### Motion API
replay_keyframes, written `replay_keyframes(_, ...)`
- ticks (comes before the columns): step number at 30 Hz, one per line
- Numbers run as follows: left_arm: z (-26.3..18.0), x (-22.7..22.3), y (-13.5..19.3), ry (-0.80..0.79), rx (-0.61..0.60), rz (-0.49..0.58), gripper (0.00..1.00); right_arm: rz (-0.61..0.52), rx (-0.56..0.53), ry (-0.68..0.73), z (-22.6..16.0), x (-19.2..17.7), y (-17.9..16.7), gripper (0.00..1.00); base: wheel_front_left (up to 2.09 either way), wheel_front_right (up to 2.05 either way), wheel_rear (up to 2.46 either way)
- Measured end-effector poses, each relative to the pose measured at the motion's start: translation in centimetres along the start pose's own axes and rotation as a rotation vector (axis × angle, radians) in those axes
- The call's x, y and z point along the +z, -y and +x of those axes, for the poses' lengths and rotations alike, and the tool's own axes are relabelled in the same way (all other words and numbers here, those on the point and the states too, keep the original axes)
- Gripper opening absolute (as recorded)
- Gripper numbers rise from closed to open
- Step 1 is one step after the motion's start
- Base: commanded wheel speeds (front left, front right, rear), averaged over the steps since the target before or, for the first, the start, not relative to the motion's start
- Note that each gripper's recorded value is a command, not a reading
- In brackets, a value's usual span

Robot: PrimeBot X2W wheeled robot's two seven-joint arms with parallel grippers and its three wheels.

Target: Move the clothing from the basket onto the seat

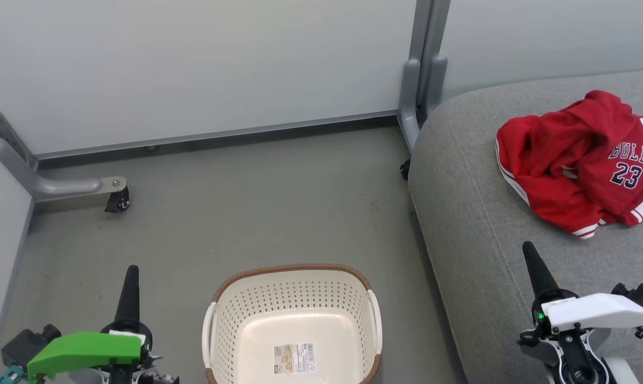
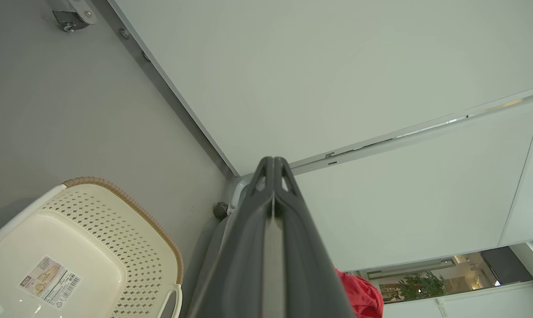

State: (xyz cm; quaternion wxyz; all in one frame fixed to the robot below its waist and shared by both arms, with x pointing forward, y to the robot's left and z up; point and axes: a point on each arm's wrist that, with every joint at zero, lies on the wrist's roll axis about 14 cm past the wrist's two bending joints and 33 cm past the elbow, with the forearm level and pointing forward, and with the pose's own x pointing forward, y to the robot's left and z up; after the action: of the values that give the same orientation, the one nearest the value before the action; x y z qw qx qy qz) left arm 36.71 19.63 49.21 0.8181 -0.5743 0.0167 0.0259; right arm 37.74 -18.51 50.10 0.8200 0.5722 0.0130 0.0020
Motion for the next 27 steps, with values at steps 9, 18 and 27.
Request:
replay_keyframes(9, 0.4, 0.0, 0.2, -0.008, -0.008, -0.078, 0.0, 0.08, -0.004, 0.001, 0.2, 0.3, 0.1, 0.0, 0.0, 0.0, 0.0)
replay_keyframes(18, 0.8, 0.3, 0.3, -0.008, -0.011, -0.15, 0.0, 0.153, -0.004, 0.007, 0.4, 0.7, 0.2, 0.0, 0.0, 0.0, 0.0)
replay_keyframes(27, 1.2, 0.4, 0.6, -0.01, -0.025, -0.218, 0.0, 0.223, -0.001, 0.01, 0.7, 0.9, 0.1, 0.0, 0.0, 0.0, 0.0)
